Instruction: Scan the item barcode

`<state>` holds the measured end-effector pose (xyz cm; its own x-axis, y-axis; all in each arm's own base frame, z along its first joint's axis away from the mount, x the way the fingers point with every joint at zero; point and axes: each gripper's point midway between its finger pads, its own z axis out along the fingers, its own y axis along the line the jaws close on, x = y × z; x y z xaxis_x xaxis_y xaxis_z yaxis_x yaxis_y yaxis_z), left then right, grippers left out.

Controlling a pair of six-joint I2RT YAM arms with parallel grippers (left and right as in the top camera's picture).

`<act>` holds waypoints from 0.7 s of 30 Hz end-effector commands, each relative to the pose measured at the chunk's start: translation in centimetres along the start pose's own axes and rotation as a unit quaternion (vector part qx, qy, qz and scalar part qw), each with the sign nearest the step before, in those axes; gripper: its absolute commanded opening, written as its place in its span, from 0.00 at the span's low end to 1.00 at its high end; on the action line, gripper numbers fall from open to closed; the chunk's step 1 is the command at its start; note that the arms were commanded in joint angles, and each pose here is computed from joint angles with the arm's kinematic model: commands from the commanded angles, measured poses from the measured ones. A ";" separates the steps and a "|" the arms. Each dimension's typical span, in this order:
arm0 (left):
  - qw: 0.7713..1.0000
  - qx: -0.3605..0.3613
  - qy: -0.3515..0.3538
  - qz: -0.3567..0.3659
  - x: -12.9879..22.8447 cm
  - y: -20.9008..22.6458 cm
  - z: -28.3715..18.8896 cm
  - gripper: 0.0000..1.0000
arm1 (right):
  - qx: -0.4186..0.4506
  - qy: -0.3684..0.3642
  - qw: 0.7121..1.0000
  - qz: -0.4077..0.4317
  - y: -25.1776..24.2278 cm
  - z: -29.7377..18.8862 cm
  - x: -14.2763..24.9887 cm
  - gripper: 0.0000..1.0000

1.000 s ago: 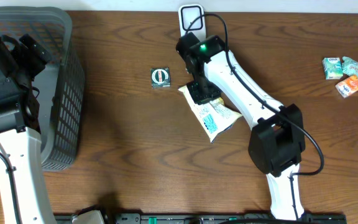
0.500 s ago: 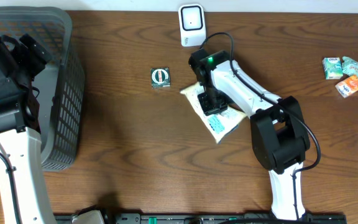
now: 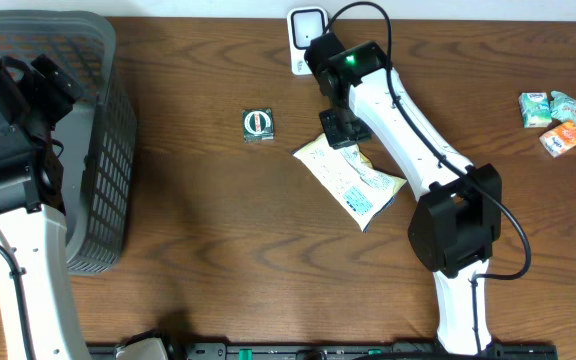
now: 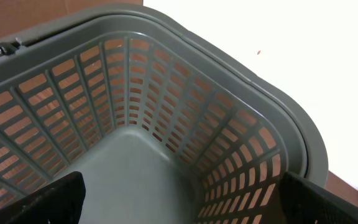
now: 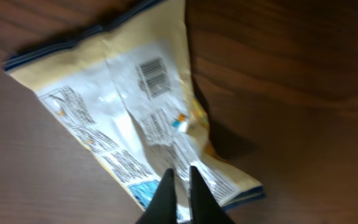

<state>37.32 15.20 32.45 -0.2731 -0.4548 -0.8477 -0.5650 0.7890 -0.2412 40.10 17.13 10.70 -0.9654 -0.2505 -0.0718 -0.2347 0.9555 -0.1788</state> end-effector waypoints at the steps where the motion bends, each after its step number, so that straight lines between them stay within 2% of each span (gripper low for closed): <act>1: 1.000 -0.001 -0.007 0.003 -0.6 0.0 -0.2 0.98 | -0.031 0.008 0.999 0.000 1.4 1.0 0.3 0.01; 7: 1.000 -0.001 -0.007 0.003 -0.6 0.0 -0.2 0.98 | -0.035 0.011 0.999 0.021 2.6 5.4 1.0 0.01; 12: 1.000 -0.001 -0.007 0.003 -0.6 0.0 -0.2 0.98 | -0.073 0.000 0.997 0.017 4.8 8.5 1.4 0.01; 16: 1.000 -0.001 -0.007 0.003 -0.6 0.0 -0.2 0.98 | -0.076 -0.021 0.997 0.005 5.2 7.5 0.2 0.01; 21: 1.000 -0.001 -0.007 0.003 -0.6 0.0 -0.2 0.98 | -0.041 -0.038 0.998 0.003 2.8 3.0 -1.6 0.01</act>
<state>37.31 15.21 32.44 -0.2733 -0.4548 -0.8476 -0.5654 0.7888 -0.2410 39.50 19.25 4.11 -0.9687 -0.2361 -0.0771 -0.2294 0.9695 -0.0866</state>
